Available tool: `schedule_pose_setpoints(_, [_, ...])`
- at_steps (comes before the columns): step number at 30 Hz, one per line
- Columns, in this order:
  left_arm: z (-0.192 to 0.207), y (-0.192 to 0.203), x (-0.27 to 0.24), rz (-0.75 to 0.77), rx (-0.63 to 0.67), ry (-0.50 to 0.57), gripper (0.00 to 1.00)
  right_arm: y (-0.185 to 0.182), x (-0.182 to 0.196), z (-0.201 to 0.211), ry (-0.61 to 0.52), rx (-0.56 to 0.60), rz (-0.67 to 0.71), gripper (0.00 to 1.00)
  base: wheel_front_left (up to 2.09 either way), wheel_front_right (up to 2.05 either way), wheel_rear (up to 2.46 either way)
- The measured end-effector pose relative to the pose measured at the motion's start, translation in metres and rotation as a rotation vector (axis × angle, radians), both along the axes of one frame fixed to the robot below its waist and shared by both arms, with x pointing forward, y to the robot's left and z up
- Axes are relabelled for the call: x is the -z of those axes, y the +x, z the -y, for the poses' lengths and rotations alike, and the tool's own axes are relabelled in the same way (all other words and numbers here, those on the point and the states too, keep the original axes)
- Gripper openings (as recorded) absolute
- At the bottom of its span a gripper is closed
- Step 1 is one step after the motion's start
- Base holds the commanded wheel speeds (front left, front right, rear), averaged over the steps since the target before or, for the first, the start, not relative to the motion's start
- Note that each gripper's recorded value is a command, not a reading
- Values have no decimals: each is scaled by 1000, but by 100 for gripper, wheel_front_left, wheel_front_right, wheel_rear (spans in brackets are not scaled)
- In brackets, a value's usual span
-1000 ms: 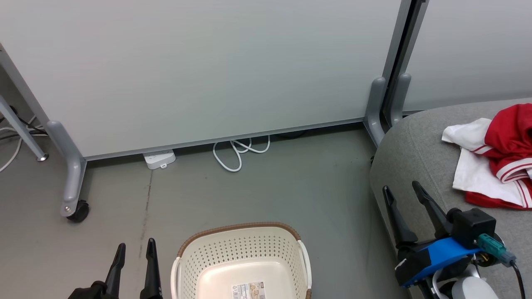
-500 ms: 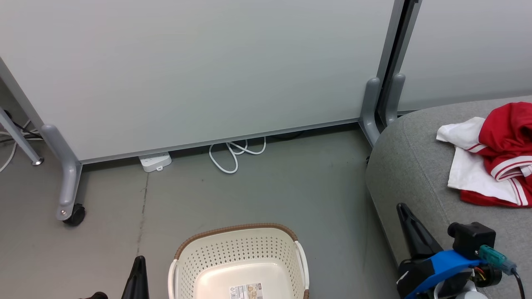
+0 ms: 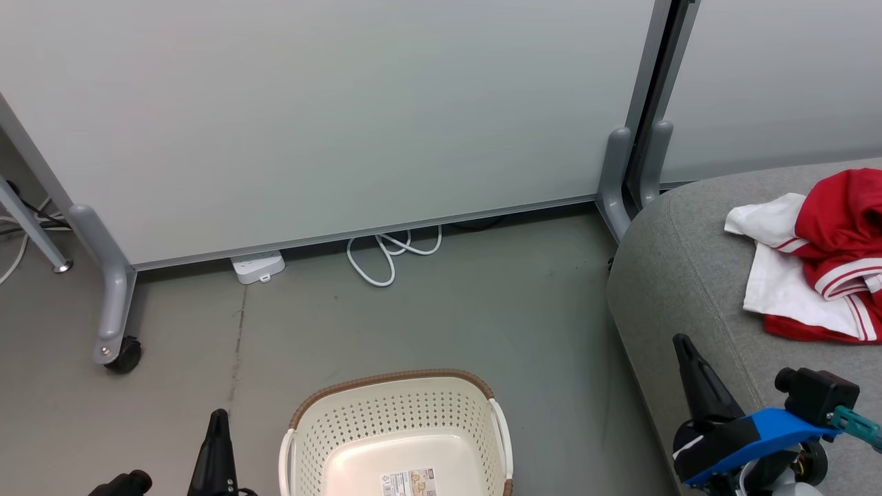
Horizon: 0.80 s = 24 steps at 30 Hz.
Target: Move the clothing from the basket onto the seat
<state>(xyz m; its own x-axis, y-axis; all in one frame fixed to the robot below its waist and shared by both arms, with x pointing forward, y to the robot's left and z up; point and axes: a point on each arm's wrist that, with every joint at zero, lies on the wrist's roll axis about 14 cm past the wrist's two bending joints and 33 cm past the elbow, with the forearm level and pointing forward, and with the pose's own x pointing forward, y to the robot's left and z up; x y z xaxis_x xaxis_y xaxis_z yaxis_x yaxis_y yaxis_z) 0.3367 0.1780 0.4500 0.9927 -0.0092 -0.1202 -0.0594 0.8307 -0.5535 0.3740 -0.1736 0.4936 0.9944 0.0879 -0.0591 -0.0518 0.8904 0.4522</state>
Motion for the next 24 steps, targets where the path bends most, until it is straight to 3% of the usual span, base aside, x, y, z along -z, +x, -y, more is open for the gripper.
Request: schedule_pose_setpoints(24, [-9, 17, -11, 1, -63, -307, 0, 3, 0, 10, 346, 60, -28, 0, 0, 0, 0])
